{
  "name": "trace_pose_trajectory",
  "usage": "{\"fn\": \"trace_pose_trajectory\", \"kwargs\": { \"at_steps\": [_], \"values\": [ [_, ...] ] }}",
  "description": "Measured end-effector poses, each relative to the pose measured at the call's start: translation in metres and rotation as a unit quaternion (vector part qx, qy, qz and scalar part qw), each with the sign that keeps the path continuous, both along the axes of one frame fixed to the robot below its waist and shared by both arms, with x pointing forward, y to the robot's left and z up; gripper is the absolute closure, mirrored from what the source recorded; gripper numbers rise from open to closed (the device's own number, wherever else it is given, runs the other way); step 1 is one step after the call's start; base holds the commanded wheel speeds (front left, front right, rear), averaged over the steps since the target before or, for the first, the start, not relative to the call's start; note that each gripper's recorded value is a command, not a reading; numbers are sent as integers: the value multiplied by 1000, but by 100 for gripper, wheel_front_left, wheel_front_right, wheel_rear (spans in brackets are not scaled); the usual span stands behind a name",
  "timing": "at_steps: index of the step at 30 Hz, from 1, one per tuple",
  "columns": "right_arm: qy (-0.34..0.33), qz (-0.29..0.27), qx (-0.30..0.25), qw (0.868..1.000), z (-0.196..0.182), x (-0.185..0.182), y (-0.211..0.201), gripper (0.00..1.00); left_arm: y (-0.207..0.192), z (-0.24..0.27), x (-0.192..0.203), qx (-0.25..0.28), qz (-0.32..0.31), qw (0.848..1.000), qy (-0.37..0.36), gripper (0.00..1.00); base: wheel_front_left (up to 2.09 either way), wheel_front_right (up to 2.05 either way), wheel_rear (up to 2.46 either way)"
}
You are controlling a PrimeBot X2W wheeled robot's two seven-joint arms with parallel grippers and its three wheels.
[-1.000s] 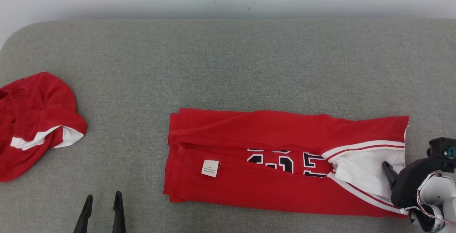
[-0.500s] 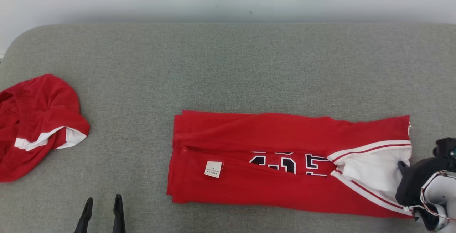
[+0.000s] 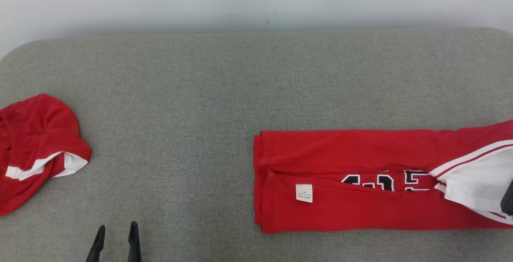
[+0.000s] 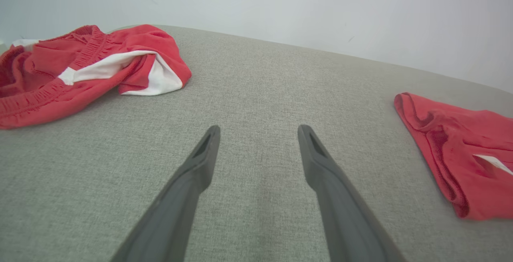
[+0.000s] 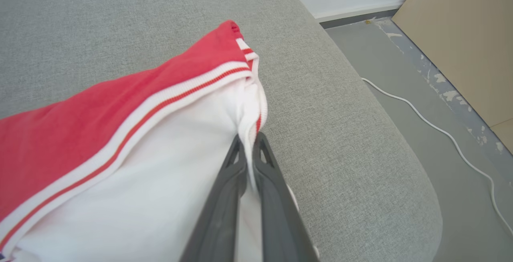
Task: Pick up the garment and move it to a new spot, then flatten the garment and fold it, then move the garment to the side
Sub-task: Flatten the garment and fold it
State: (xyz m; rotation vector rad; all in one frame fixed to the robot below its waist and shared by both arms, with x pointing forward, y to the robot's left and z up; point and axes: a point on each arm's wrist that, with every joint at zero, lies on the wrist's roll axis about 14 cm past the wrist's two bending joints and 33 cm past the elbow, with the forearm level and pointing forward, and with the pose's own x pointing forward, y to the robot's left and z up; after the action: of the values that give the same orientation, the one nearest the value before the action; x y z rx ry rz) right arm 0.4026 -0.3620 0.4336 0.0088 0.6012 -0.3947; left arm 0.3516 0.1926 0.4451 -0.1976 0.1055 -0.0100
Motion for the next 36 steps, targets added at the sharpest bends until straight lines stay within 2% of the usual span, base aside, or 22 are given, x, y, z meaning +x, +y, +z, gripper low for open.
{"fn": "trace_pose_trajectory", "kwargs": {
  "at_steps": [5, 11, 16, 23, 36],
  "values": [
    [-17, 13, -19, 1000, 16, 6, 10, 100, -3, 3, -1, -2, -3, 1000, -5, 0, 0, 0, 0],
    [-11, 73, -10, 997, 14, 10, 55, 100, -2, 6, -5, -4, -1, 1000, -9, 0, 0, 0, 0],
    [-12, 144, 9, 989, 15, 12, 108, 100, -2, 8, -10, -8, 2, 1000, -11, 0, 0, 0, 0],
    [-7, 242, 38, 969, 15, 12, 179, 100, -2, 12, -13, -10, 3, 1000, -19, 0, 0, 0, 0],
    [2, 368, 67, 927, 12, 26, 280, 100, -2, 11, -21, -16, 11, 1000, -17, 0, 0, 0, 0]
  ]
}}
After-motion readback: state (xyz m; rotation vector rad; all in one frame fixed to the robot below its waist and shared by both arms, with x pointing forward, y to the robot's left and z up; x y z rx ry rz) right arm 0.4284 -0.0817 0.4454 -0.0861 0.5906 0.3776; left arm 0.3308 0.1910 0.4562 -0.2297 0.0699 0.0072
